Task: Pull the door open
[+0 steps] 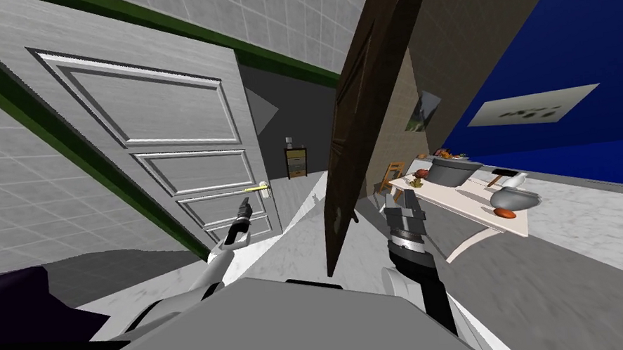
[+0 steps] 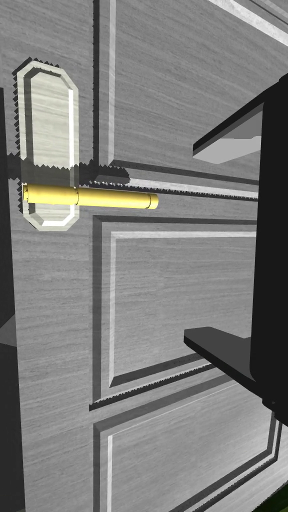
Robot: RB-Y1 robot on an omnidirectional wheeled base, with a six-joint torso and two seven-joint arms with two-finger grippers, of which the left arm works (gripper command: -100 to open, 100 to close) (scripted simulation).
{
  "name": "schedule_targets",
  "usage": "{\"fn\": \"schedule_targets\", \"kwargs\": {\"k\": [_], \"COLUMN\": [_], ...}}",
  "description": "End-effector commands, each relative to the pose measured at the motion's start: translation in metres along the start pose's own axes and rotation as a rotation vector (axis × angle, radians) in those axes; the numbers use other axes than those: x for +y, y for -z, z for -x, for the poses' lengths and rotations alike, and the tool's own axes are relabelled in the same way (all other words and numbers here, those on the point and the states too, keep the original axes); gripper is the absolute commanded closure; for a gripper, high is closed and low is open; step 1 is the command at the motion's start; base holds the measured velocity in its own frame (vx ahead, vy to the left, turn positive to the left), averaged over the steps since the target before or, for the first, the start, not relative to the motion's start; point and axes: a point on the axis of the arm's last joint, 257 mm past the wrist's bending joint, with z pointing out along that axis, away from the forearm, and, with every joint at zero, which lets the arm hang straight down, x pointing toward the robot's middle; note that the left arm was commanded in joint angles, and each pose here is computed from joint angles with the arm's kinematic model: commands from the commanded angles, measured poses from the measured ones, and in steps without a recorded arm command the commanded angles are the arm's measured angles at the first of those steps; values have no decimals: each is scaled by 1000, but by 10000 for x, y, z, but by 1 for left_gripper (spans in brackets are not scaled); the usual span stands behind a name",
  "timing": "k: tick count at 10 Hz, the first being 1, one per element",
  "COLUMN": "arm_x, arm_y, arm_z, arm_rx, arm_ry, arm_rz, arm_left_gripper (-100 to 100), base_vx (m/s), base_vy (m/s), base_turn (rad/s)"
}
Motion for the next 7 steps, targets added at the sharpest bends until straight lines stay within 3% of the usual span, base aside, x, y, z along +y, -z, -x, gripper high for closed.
{"fn": "schedule_targets", "kwargs": {"k": [1, 3, 4, 7], "arm_x": [58, 92, 141, 228], "arm_y": [-42, -109, -90, -146], "arm_z": [63, 164, 171, 303], "arm_rx": [-16, -41, -43, -78], "arm_ry": [4, 13, 12, 26], "arm_rz": [17, 29, 40, 67], "arm_left_gripper": [-100, -100, -100, -100], "base_vx": [58, 60, 57, 60], "base_vy": [31, 48, 33, 38], "base_turn": [-49, -89, -48, -74]}}
